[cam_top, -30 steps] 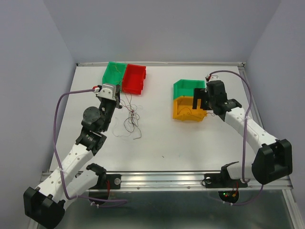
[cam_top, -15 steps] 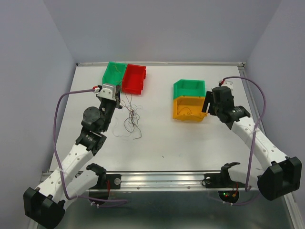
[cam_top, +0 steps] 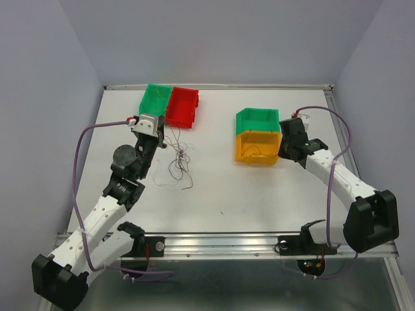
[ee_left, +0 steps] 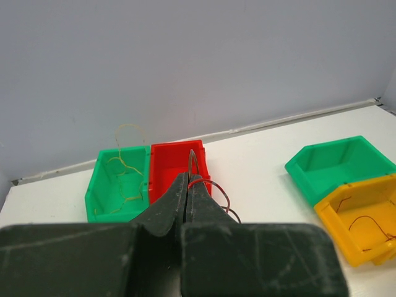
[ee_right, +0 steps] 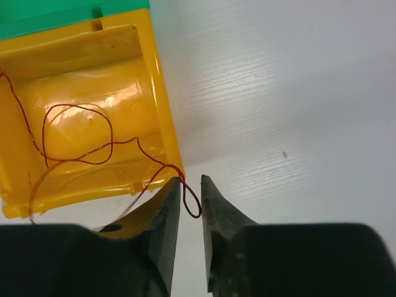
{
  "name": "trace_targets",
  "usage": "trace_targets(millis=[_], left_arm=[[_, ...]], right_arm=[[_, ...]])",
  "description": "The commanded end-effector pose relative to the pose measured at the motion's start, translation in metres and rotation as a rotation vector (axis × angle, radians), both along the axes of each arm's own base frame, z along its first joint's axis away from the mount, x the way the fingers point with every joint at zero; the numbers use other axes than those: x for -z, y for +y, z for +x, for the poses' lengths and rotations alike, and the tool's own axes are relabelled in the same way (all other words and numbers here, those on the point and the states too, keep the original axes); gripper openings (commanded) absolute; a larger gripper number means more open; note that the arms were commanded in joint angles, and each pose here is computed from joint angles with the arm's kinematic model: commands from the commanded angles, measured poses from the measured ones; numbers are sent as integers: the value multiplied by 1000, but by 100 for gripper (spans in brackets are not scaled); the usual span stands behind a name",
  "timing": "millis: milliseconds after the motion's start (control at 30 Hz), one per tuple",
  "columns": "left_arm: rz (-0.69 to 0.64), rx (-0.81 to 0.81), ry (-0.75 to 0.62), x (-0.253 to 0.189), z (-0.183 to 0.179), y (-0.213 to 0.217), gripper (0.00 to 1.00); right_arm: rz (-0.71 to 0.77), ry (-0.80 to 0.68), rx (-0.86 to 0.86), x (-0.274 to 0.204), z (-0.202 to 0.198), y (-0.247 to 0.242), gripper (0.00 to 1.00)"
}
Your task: Untangle the cables
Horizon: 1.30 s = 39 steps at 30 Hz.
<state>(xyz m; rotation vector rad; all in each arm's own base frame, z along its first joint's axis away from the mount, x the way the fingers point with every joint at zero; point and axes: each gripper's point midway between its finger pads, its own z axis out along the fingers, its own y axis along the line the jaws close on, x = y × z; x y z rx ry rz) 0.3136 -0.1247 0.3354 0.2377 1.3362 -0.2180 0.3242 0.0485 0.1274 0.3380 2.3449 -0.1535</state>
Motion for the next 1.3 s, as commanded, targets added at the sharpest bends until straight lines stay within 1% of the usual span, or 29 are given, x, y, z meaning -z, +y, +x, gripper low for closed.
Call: trace_targets(millis=[0,67,133,167,233,267,367,500,633,867,933,967,1033,1067,1100,1133,1200,1233,1267], left_arm=[[-41,16,-81,-28,-8,1,2],[-42,15,-82,-29,-8,1,2],[-43,17,-82,-28,-9,1,2],[-44,14,-82,-29,-8,2,2],[-40,16,-78,-27,-8,1,2],[-39,18,-77,-27,-7,0,2],[-40,21,-74,-26,-6,-1,2],[-33,27,-65,-24,-4,-3,2],[-34,29,-66,-24,-5,-3,2],[-33,30,-70,-25,-6,-3,2],[-31,39,-66,-23,-6,-5,2],[-27,46,-65,-23,-6,-7,2],[-25,56,-59,-21,-5,-9,2],[-20,68,-58,-21,-5,-11,2],[-16,81,-55,-20,-5,-14,2],[-11,89,-47,-17,-4,-16,2],[-3,116,-42,-16,-4,-21,2],[-2,116,-40,-15,-4,-22,2],[11,170,-39,-14,-7,-31,2]], right_arm=[[20,5,-26,8,1,8,15],[26,19,-38,11,1,10,4],[38,18,-52,11,2,14,4],[45,4,-60,8,4,16,1],[57,-13,-91,5,8,21,0],[61,-41,-103,-1,16,24,0],[88,-55,-164,-3,30,37,1],[79,30,-209,25,50,52,1],[63,98,-224,50,61,57,0],[15,180,-244,80,74,63,1],[-10,195,-240,83,76,61,5],[-15,187,-234,77,77,60,14],[0,152,-233,63,79,63,24],[7,130,-238,55,79,65,40],[19,82,-248,37,78,70,45],[19,62,-250,29,77,71,48],[32,-6,-268,5,72,78,60],[38,-30,-276,-3,70,80,63],[46,-59,-285,-12,68,84,67]])
